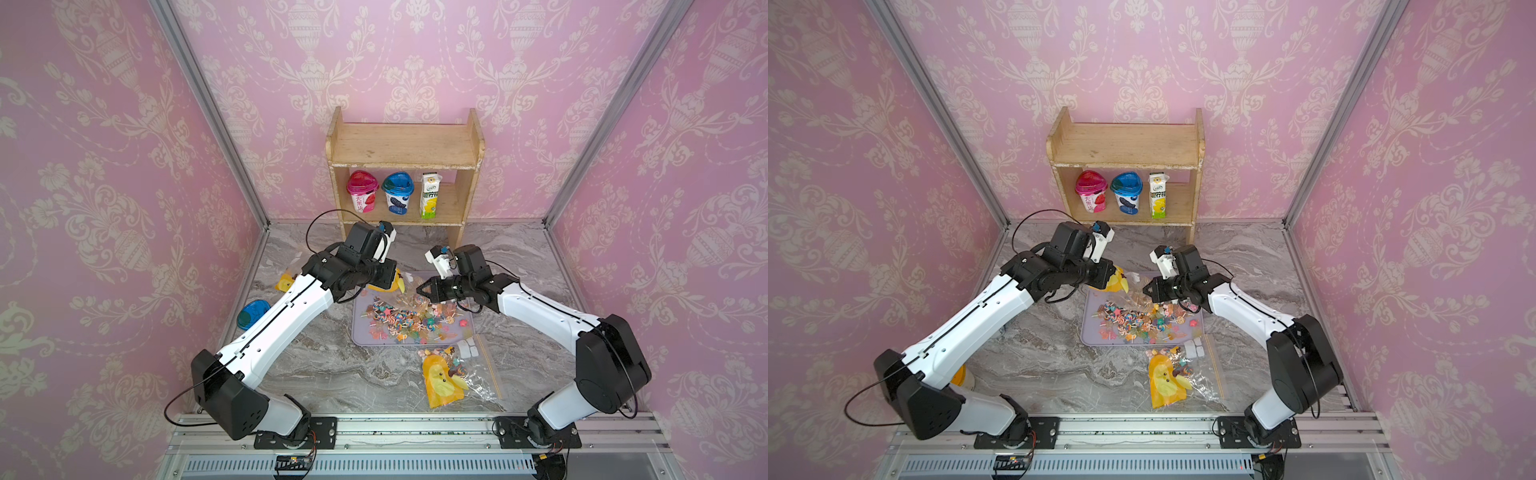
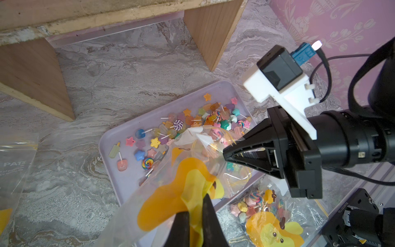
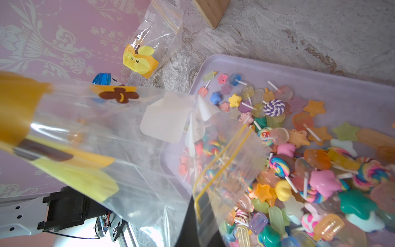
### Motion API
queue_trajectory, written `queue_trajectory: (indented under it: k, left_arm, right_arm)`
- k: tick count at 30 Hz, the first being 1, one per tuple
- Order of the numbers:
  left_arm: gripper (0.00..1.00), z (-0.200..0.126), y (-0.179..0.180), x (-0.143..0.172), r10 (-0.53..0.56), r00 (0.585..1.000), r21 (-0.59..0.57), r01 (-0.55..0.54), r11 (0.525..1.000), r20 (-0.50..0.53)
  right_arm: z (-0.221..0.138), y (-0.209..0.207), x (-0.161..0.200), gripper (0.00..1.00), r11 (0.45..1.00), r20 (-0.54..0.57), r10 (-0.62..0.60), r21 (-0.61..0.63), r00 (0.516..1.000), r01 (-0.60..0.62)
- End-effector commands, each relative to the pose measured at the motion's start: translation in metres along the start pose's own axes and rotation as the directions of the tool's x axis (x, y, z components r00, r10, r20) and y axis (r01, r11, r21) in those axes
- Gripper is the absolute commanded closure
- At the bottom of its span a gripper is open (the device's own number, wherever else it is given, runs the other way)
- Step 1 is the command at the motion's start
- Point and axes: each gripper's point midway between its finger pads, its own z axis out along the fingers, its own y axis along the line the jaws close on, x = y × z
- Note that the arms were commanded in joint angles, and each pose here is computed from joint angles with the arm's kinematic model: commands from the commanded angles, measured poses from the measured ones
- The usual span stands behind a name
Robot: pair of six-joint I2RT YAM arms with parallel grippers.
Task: Pour candies out of the ziploc bag
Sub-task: 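Pour the candies out of the ziploc bag onto the tray.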
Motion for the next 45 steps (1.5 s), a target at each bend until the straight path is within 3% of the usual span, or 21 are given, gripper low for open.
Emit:
queue_trajectory:
  k: [1, 2, 3, 6, 7, 11, 15, 27, 34, 45]
  left_arm:
    - [1.0, 0.008, 0.011, 0.004, 0.008, 0.999, -0.052, -0.011, 0.999, -0.052]
    - [1.0, 0.009, 0.01, 0.009, 0.001, 0.996, -0.051, -0.006, 0.999, -0.089]
    - [1.0, 0.004, 0.005, 0.002, 0.004, 0.998, -0.037, -0.006, 0.999, -0.063]
    - [1.0, -0.018, -0.004, -0.024, 0.006, 0.995, 0.0, -0.006, 1.0, 0.102]
    - [1.0, -0.018, -0.003, -0.024, 0.008, 0.994, -0.006, -0.007, 1.0, 0.106]
    - [1.0, -0.004, -0.008, -0.009, 0.022, 0.999, -0.015, -0.023, 1.0, -0.039]
    - [1.0, -0.034, -0.03, -0.042, 0.005, 0.987, 0.079, -0.017, 0.997, 0.159]
    - [1.0, -0.047, -0.041, -0.066, 0.025, 0.977, 0.104, -0.049, 0.993, 0.214]
    - [1.0, -0.04, -0.051, -0.081, 0.071, 0.983, 0.117, -0.092, 0.989, 0.172]
    - [1.0, -0.011, -0.041, -0.054, 0.092, 0.995, 0.084, -0.095, 0.992, 0.047]
  right_arm:
    - [0.0, -0.033, 0.033, 1.0, 0.99, -0.083, 0.091, 0.113, 0.992, -0.081]
    - [-0.001, -0.032, 0.034, 1.0, 0.99, -0.082, 0.093, 0.111, 0.992, -0.084]
    - [-0.002, -0.031, 0.033, 1.0, 0.991, -0.08, 0.091, 0.109, 0.993, -0.082]
    - [-0.004, -0.033, 0.035, 1.0, 0.99, -0.078, 0.085, 0.121, 0.993, -0.075]
    - [-0.003, -0.035, 0.036, 1.0, 0.989, -0.08, 0.086, 0.126, 0.993, -0.076]
    - [0.004, -0.039, 0.041, 1.0, 0.988, -0.093, 0.118, 0.113, 0.989, -0.107]
    - [0.01, -0.045, 0.046, 1.0, 0.985, -0.097, 0.139, 0.113, 0.986, -0.127]
    - [0.028, -0.045, 0.053, 1.0, 0.977, -0.146, 0.214, 0.057, 0.966, -0.207]
    - [0.027, -0.019, 0.044, 1.0, 0.962, -0.152, 0.248, -0.082, 0.957, -0.262]
    - [0.029, -0.044, 0.072, 0.93, 0.954, -0.188, 0.298, 0.026, 0.936, -0.298]
